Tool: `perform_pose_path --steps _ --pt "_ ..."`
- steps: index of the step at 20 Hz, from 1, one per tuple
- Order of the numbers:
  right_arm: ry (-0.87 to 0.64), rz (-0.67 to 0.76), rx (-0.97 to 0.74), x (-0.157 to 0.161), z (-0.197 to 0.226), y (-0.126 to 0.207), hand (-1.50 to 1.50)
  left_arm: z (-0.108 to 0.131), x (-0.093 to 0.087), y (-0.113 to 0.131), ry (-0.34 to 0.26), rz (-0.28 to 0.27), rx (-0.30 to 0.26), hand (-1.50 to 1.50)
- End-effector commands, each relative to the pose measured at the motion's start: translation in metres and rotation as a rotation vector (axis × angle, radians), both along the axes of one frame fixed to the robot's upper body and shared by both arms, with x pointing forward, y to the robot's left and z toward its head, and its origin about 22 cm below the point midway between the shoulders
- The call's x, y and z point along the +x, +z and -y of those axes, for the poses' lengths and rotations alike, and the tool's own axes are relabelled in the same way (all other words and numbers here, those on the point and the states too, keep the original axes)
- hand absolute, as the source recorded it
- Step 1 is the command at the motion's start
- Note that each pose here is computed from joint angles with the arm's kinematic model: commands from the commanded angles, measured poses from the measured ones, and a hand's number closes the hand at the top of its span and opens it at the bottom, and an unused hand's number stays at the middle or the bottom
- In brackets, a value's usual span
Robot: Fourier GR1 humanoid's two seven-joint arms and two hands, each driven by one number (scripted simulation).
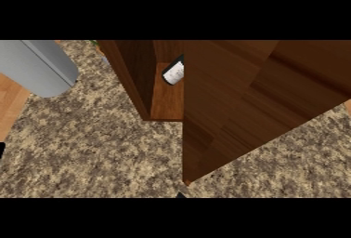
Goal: Pick up the wine, place it into the cabinet and close the cabinet
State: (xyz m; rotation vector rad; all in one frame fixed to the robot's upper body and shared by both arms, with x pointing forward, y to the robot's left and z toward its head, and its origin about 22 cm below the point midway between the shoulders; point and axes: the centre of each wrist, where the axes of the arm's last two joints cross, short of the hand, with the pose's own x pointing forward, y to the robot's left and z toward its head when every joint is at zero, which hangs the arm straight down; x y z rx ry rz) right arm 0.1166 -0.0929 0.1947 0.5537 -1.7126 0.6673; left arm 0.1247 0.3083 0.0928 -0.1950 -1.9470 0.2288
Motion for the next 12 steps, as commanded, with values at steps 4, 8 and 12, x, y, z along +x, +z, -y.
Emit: perform_pose_path --steps 4,8,12 --pt "0.075 -0.016 0.078 0.030 -0.055 0.023 1.50 0.005 0.009 0.008 -0.020 0.009 -0.009 -1.50" --pt "0.069 0.003 0.085 0.054 -0.076 0.041 1.50 0.007 0.012 -0.005 -0.013 -0.004 -0.023 -1.50" --pt "0.027 0.024 0.077 0.089 -0.100 0.065 1.50 0.005 0.013 0.009 0.012 0.004 -0.014 -1.50"
